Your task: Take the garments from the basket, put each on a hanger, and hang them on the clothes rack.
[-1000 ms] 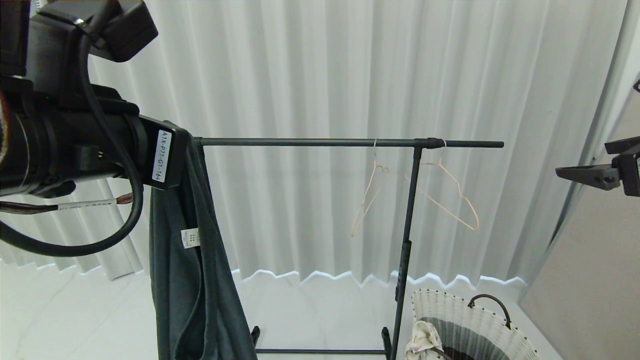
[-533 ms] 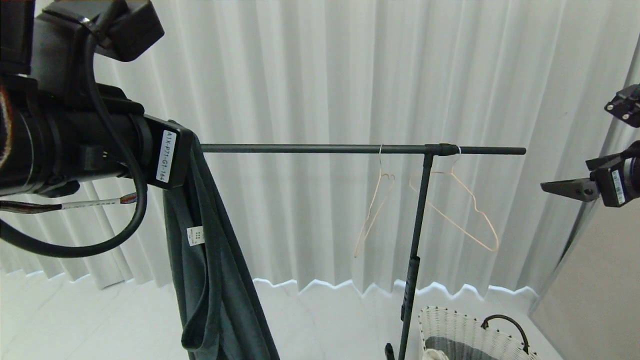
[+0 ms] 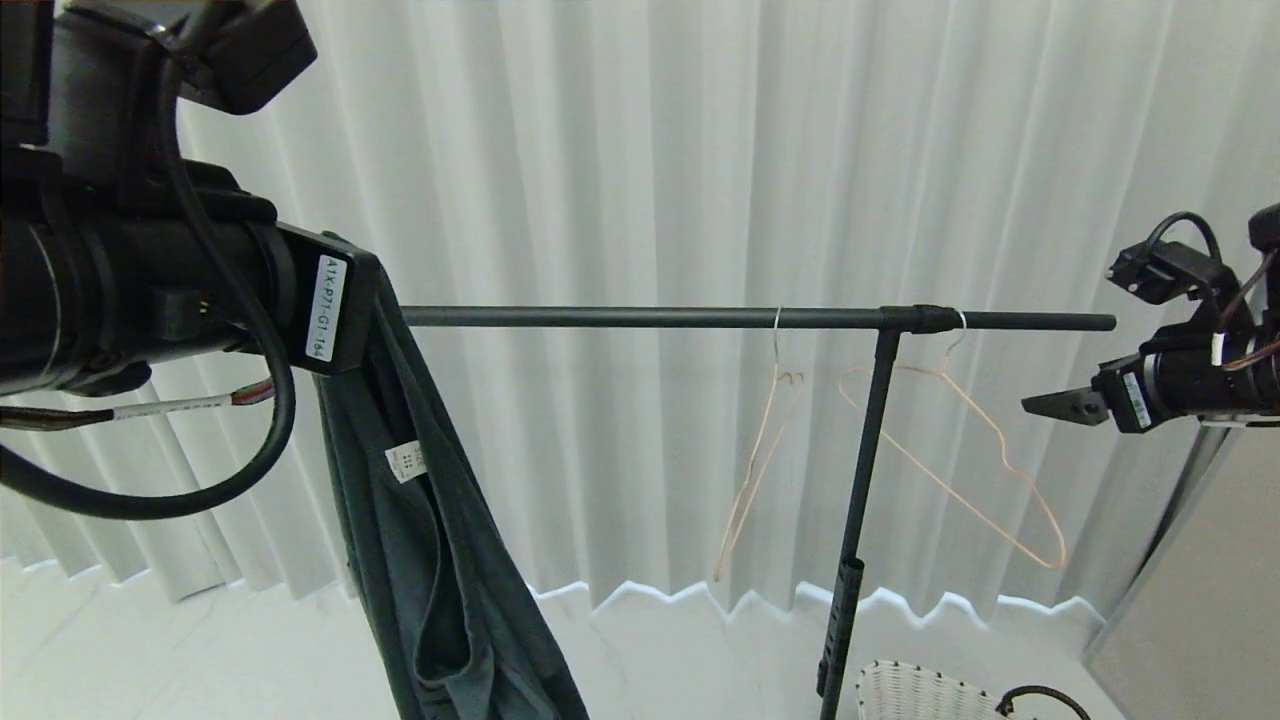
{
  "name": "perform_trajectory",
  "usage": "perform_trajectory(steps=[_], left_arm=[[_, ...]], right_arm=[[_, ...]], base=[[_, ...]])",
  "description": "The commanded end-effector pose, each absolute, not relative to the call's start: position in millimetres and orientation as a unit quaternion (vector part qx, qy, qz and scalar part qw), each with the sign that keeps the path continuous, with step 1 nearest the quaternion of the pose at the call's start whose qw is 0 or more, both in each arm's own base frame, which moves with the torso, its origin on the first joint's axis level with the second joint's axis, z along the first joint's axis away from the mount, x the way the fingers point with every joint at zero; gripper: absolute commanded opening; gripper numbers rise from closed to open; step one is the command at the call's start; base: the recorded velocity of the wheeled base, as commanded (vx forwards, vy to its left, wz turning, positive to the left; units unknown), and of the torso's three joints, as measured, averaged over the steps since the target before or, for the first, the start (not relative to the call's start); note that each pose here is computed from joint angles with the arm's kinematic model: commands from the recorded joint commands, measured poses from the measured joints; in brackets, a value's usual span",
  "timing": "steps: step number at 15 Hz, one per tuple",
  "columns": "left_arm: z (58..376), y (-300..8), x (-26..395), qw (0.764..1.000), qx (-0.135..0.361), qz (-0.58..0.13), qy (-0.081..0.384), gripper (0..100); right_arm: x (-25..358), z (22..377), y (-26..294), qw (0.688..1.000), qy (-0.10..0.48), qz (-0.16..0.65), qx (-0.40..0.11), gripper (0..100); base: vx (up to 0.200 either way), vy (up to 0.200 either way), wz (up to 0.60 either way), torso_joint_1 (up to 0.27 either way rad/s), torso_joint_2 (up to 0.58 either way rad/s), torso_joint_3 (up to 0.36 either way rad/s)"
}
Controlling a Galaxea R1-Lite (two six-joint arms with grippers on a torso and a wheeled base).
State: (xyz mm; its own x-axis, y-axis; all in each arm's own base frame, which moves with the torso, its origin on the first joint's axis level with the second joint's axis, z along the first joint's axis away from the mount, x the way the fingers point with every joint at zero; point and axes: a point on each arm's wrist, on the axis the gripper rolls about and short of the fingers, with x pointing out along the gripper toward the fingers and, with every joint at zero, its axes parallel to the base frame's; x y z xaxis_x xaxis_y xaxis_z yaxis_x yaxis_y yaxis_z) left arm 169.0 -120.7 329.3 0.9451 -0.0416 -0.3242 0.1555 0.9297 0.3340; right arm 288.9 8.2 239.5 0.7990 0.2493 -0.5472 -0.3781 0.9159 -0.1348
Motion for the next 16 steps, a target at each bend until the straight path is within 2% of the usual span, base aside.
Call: perform_trajectory(steps=[1, 4, 8, 15, 16], left_arm=[[330.1, -124.6, 167.4, 0.971, 0.179, -0.058, 0.151, 0], [330.8, -129.8, 165.6, 0.971, 0.176, -0.070, 0.143, 0], [333.2, -128.5, 163.2, 0.972, 0.174, -0.071, 0.139, 0], [330.9, -129.4, 164.1, 0.971, 0.176, -0.072, 0.142, 0], [329.3, -129.5, 164.3, 0.971, 0.178, -0.072, 0.145, 0]], right_arm=[[311.2, 209.5, 3.6, 0.928, 0.316, 0.166, -0.109, 100], [333.0, 178.3, 1.9, 0.919, 0.344, 0.165, -0.096, 100], [342.7, 145.6, 2.9, 0.915, 0.360, 0.164, -0.084, 100], [364.3, 126.9, 11.0, 0.921, 0.353, 0.156, -0.050, 100], [364.8, 126.2, 13.3, 0.921, 0.355, 0.156, -0.044, 0]], base=[[0.000, 0.000, 0.00, 0.000, 0.00, 0.000], [0.000, 0.000, 0.00, 0.000, 0.00, 0.000], [0.000, 0.000, 0.00, 0.000, 0.00, 0.000], [0.000, 0.000, 0.00, 0.000, 0.00, 0.000], [0.000, 0.000, 0.00, 0.000, 0.00, 0.000]])
